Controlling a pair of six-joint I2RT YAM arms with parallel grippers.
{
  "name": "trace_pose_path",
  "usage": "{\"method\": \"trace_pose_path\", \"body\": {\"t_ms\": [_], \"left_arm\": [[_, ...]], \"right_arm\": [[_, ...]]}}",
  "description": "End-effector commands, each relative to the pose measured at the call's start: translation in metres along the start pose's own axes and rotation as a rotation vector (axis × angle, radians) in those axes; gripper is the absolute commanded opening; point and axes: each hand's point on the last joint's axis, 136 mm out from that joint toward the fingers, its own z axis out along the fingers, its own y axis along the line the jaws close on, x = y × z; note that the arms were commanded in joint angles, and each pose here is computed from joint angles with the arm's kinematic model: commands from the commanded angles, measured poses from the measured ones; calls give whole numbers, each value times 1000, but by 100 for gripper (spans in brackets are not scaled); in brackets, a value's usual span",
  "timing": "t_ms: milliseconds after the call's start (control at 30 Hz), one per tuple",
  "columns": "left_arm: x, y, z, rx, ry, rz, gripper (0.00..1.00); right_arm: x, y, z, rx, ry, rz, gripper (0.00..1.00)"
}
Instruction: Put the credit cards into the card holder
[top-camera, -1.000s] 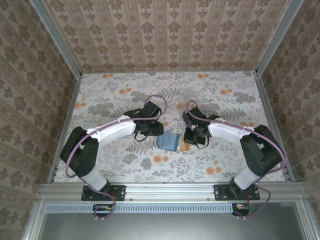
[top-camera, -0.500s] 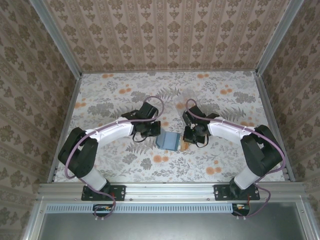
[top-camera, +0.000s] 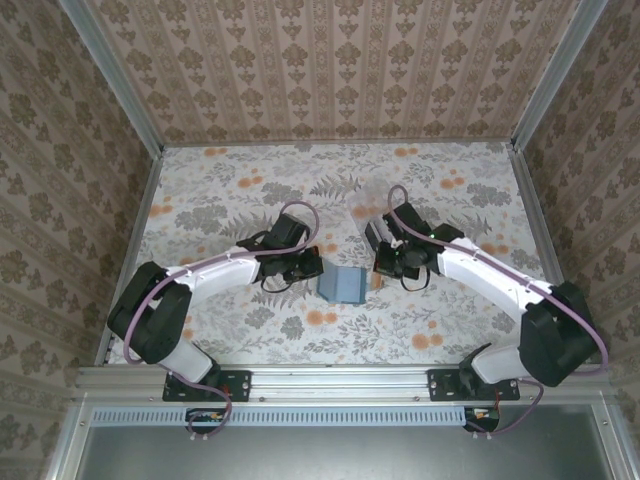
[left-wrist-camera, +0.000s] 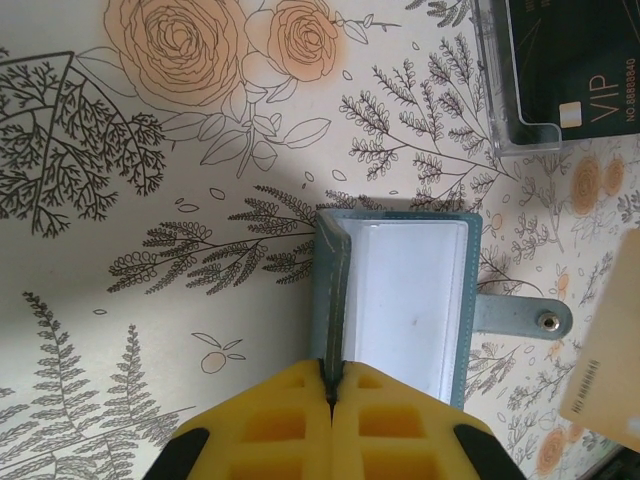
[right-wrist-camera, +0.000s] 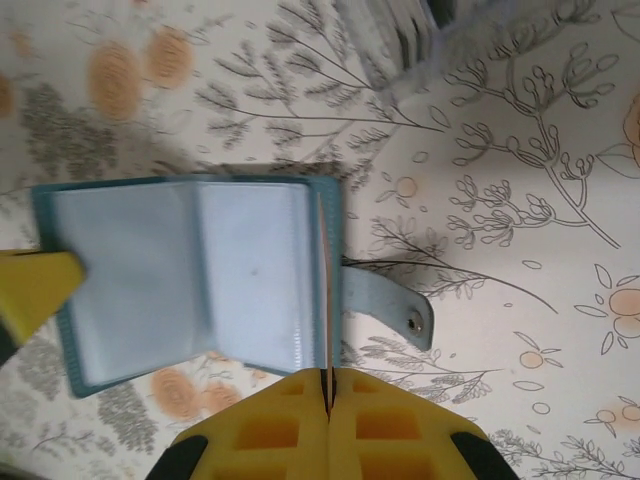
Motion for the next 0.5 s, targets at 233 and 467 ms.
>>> {"method": "trace_pose_path", "body": {"t_ms": [233, 467], "left_arm": [[0, -10, -2, 67, -5, -34, 9], [0, -15, -2, 93, -1, -20, 22]], "right_arm": [[7, 39, 40, -73, 76, 1, 0], [15, 14, 65, 41, 117, 0, 0]]}}
